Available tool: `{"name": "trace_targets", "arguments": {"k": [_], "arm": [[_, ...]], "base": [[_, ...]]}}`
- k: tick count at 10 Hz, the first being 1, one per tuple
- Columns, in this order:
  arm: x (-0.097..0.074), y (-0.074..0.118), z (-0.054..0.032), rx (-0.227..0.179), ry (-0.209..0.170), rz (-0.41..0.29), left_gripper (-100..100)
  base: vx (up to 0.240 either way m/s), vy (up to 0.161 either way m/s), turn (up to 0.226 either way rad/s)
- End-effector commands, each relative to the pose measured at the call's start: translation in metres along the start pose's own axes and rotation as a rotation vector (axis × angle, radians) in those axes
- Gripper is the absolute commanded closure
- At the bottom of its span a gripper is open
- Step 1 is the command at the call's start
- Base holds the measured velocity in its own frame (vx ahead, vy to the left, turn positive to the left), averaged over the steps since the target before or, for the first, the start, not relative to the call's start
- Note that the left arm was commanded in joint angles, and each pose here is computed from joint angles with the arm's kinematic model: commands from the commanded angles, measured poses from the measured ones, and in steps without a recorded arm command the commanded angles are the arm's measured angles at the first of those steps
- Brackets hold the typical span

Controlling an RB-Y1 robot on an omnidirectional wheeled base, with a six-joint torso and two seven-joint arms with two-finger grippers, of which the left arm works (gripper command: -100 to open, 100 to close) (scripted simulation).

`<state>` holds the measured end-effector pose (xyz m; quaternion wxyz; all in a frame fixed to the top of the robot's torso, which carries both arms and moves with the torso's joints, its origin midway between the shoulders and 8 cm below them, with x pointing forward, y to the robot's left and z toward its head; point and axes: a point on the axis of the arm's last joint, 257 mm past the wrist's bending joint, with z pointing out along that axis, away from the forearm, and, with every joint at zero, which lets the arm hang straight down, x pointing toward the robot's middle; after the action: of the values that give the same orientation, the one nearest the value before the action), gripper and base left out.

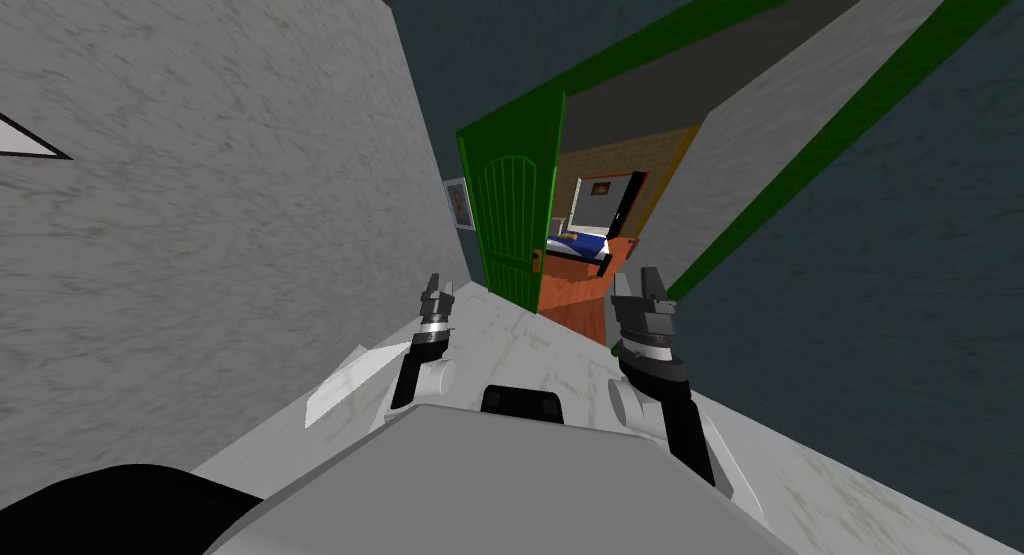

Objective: Push the door open

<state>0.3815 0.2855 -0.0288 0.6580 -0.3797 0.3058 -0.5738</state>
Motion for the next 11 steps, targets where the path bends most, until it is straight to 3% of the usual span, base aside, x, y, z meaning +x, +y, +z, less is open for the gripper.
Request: {"name": "trace_targets", "arguments": {"k": [1, 5, 11], "arm": [[0.006, 0.013, 0.0003, -0.022, 0.019, -0.005, -100], [0.02, 0.04, 0.0, -0.069, 0.057, -0.016, -100], [0.05, 0.101, -0.0051, -0.177, 0.132, -0.037, -100]], "base": [[0.114, -0.092, -0.077], [0.172, 0.011, -0.068], [0.145, -0.005, -0.089]]}}
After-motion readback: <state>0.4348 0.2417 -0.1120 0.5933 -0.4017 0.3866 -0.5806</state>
